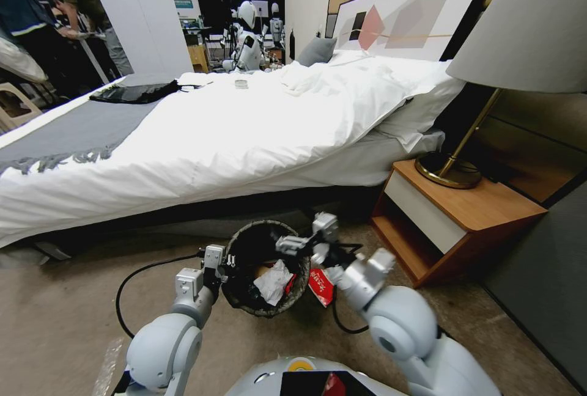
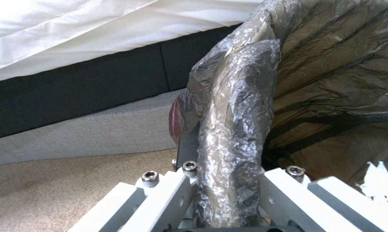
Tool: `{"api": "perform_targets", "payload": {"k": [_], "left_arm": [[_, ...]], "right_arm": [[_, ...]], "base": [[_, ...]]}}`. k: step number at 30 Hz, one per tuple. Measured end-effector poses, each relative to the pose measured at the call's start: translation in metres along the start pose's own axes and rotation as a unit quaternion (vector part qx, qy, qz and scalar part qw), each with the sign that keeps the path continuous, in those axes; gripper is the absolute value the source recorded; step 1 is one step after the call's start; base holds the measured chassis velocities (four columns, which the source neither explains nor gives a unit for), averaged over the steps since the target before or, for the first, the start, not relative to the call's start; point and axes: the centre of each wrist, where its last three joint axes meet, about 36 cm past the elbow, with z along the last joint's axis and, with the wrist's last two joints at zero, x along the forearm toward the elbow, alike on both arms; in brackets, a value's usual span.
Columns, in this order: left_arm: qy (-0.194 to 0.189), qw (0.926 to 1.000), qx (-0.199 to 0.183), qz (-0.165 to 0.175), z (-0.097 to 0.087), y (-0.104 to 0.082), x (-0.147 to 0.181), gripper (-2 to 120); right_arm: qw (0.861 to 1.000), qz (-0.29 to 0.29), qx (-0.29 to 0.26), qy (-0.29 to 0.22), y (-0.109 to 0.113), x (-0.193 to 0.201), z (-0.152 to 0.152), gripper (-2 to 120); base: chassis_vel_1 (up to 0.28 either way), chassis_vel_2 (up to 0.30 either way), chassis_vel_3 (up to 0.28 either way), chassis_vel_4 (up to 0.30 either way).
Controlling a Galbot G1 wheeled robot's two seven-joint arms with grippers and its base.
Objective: Pick up the trash bin, then pick up the garbage from the floor and place it into the trash bin.
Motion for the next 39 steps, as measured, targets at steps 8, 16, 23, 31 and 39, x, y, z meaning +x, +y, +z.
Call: {"api": "perform_targets", "payload": {"k": [8, 16, 23, 31, 39], "left_arm": [[-0.004, 1.0000, 0.001, -0.001, -0.003, 0.002, 0.003, 1], [-0.007, 1.0000, 0.003, -0.001, -0.004, 0.004, 0.006, 1], [-0.010, 0.9999, 0.003, -0.004, -0.004, 0.007, 0.007, 1], [-0.012, 0.9999, 0.002, -0.001, -0.006, 0.008, 0.008, 1], [-0.011, 0.9999, 0.001, 0.001, -0.005, 0.006, 0.008, 1]], "right_arm": [[0.994, 0.107, 0.018, 0.000, -0.026, 0.011, -0.004, 100], [0.989, 0.146, 0.029, 0.008, -0.044, 0.033, 0.009, 100], [0.982, 0.180, 0.016, 0.046, -0.065, 0.043, 0.059, 100], [0.974, 0.195, 0.019, 0.110, -0.089, 0.046, 0.141, 100], [0.971, 0.177, 0.002, 0.162, -0.081, 0.043, 0.190, 100]], "base": [[0.000, 0.000, 0.000, 0.000], [0.000, 0.000, 0.000, 0.000], [0.000, 0.000, 0.000, 0.000], [0.000, 0.000, 0.000, 0.000], [0.000, 0.000, 0.000, 0.000]]}}
